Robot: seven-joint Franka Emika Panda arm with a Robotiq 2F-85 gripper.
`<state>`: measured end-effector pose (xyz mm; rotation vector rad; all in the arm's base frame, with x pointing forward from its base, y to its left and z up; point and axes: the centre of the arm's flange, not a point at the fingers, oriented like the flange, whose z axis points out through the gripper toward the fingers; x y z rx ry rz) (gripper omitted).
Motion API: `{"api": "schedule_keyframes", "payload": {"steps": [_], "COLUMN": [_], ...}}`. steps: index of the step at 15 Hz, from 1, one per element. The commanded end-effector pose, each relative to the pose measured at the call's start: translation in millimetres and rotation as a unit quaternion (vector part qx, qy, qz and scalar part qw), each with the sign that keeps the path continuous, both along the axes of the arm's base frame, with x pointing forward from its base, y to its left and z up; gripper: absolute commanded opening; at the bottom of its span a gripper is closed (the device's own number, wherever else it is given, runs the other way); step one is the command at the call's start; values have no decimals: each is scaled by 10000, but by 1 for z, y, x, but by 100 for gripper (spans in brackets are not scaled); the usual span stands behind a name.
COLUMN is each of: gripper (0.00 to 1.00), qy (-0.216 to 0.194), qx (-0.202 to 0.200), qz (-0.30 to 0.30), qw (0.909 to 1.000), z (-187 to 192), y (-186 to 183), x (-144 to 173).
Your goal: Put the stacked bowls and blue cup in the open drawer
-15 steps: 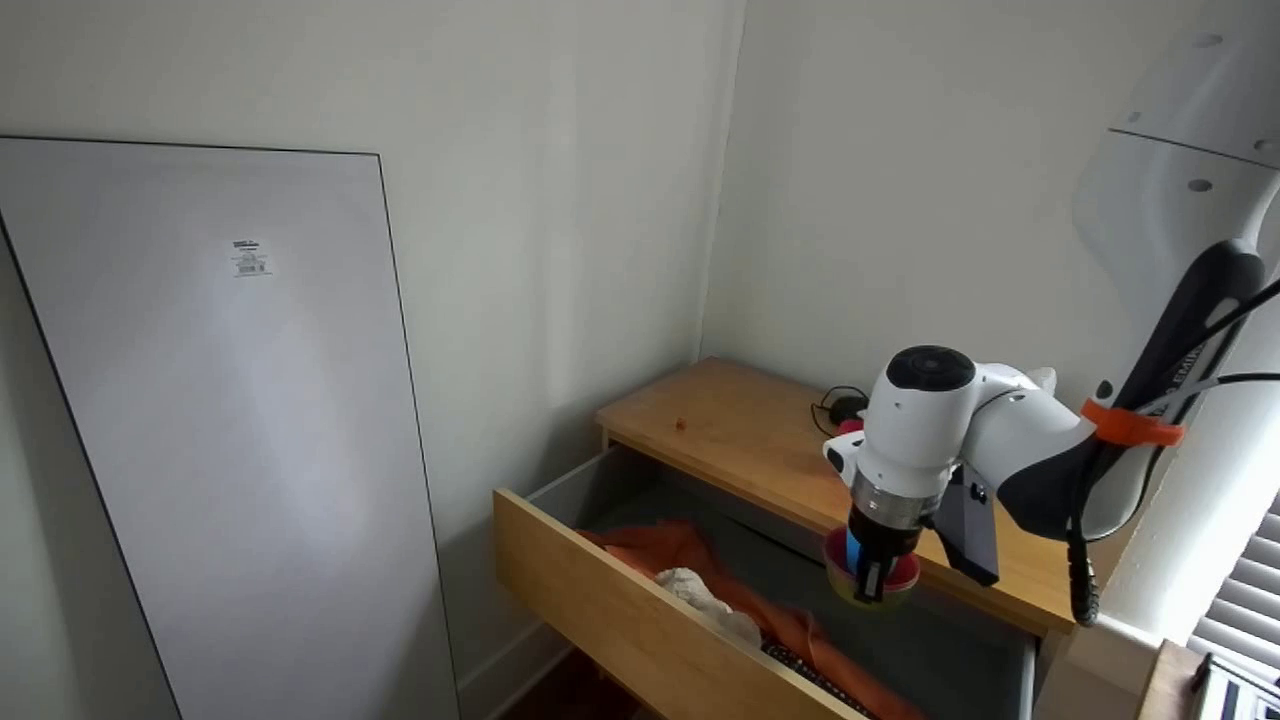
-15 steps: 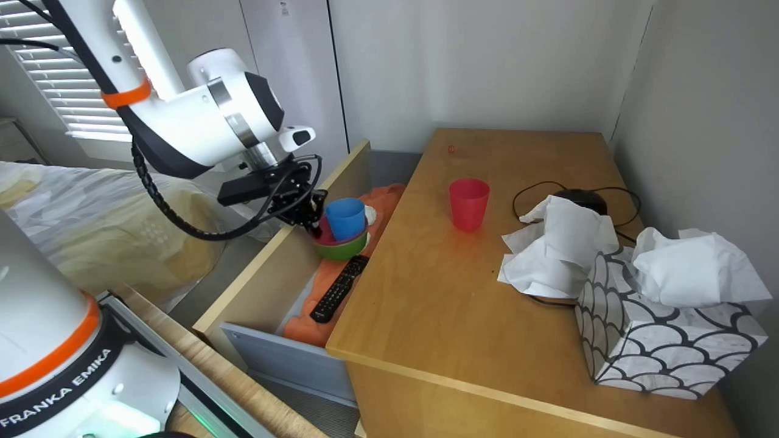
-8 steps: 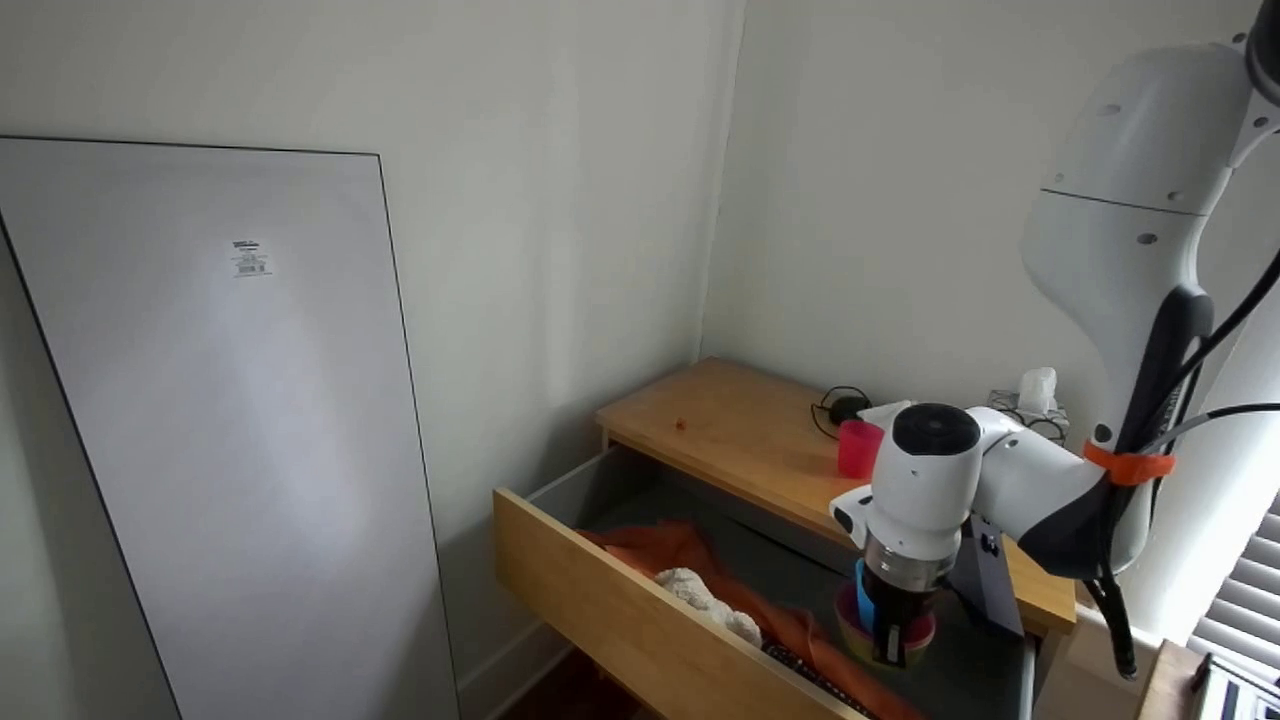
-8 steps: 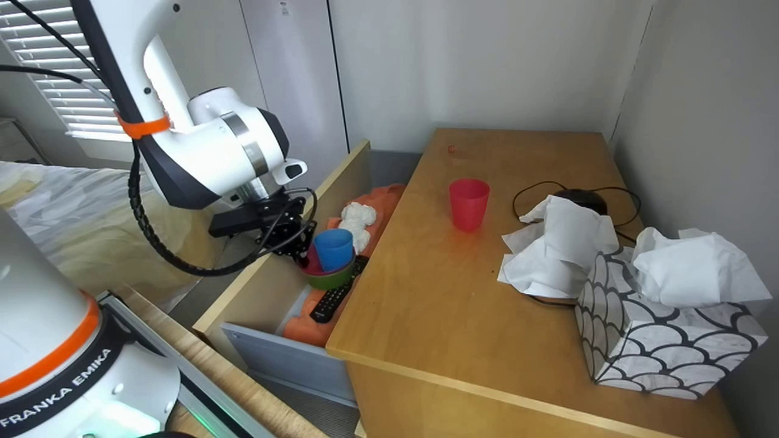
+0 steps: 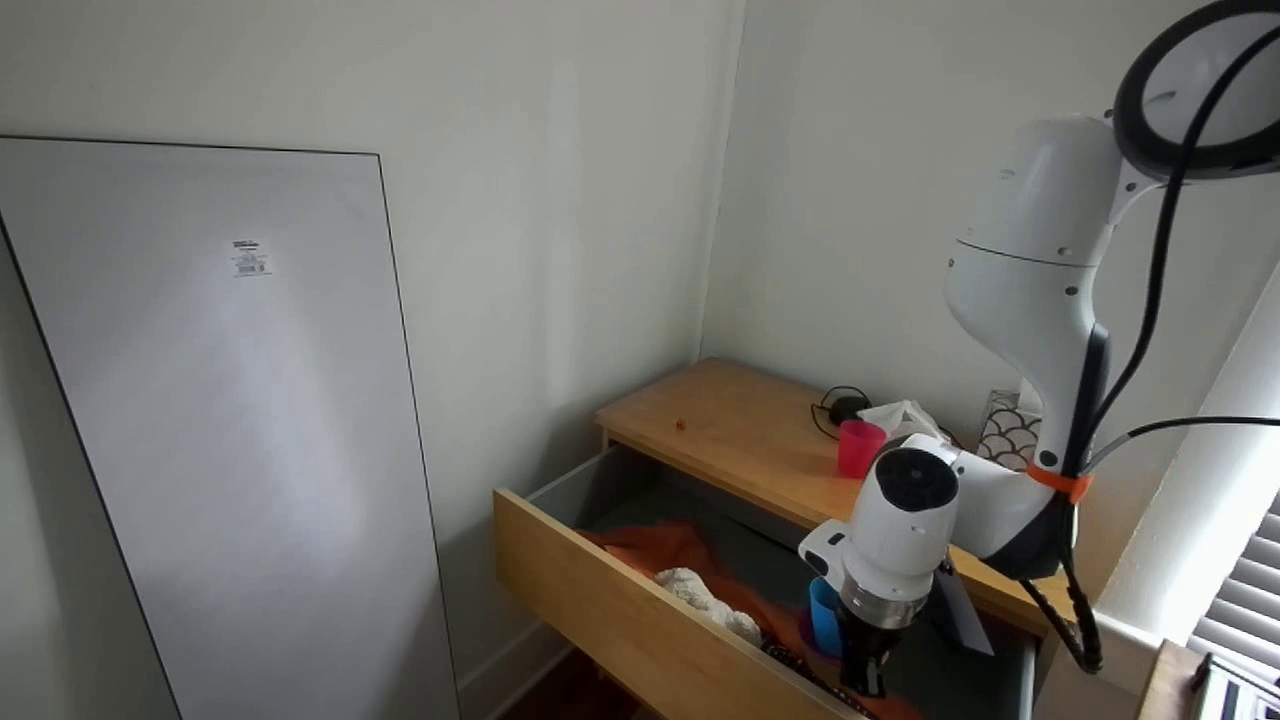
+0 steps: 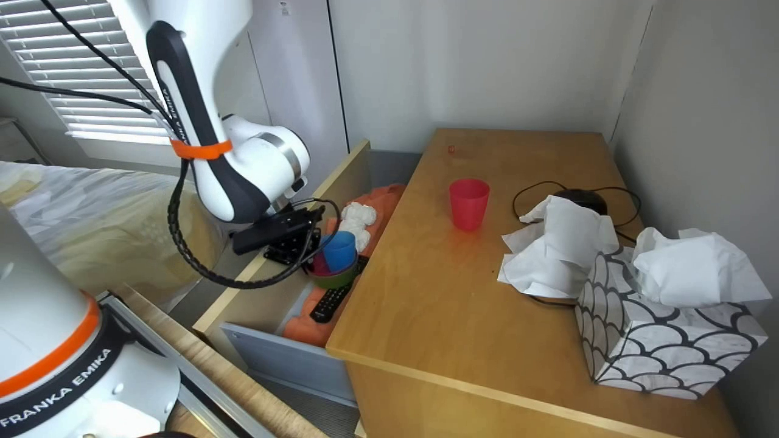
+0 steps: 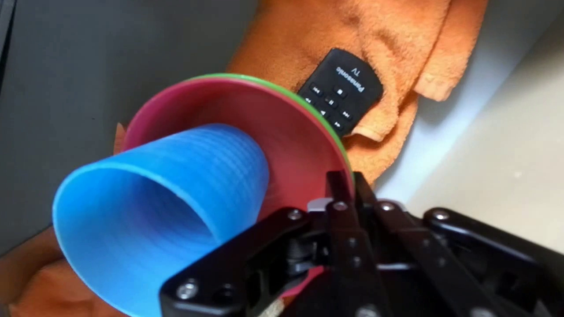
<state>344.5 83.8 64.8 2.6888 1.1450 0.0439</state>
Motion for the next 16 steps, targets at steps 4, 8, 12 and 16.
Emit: {"api": "schedule_keyframes", "payload": {"steps": [4, 8, 12, 16], "gripper": [1, 32, 60, 91], "qy": [83, 131, 217, 434], "qx": [-28, -36, 24, 89], "qz": [507, 664, 731, 775], "qw": [9987, 9977, 9971, 9960], "z": [-62, -71, -51, -21], "y": [-8, -10, -4, 5], "x": [-7, -8, -9, -16]}}
